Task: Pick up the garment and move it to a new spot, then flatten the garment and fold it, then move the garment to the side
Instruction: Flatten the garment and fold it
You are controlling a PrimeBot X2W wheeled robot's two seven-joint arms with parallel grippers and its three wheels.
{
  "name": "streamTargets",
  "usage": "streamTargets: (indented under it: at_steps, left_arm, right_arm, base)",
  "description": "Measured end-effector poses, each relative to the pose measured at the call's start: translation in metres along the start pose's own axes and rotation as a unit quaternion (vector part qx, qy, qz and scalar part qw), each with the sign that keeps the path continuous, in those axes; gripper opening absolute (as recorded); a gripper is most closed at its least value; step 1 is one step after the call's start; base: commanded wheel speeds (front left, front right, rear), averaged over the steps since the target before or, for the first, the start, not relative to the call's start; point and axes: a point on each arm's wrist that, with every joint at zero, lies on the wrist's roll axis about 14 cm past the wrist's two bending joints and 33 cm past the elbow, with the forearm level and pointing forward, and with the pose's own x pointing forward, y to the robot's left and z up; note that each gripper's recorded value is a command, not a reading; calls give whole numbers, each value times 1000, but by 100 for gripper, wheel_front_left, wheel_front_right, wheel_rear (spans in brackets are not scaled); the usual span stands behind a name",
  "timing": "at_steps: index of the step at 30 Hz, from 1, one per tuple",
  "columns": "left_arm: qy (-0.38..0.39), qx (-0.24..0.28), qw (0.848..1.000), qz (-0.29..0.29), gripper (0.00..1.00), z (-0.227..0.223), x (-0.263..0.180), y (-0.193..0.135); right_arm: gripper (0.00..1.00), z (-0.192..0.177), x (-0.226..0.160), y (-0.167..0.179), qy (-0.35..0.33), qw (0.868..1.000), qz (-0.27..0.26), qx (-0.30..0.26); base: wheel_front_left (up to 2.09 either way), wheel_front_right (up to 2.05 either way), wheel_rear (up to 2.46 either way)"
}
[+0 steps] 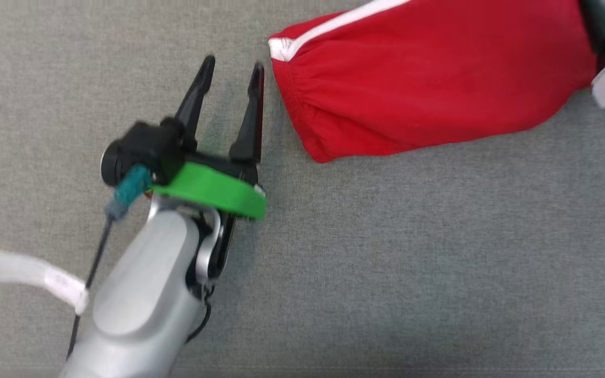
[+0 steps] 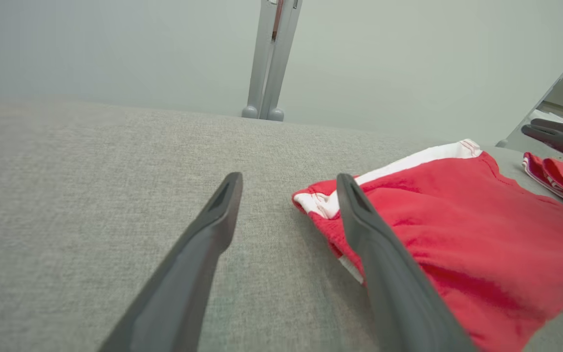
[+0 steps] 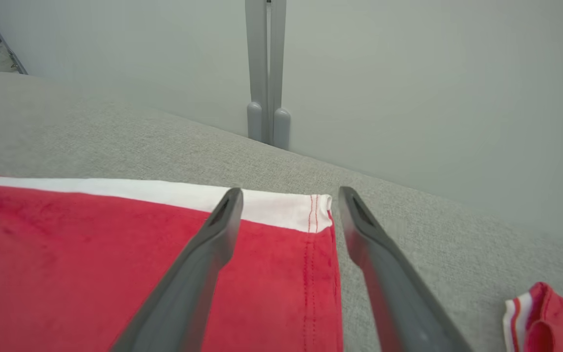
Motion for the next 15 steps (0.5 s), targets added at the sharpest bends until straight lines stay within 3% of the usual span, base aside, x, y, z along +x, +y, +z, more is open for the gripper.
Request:
streamTargets:
  at_steps: [7,15]
  left_arm:
    - [-47,67,996,30,100,32,-50,-1]
    - [-92,102,988,74,100,59,-104,-16]
  right_arm:
    - [100,-4,-44,22,-18,999,-8,38]
    - [100,-4,-81,19,-16,997,-44,66]
  base:
    - [0,0,0]
    - [0,0,0]
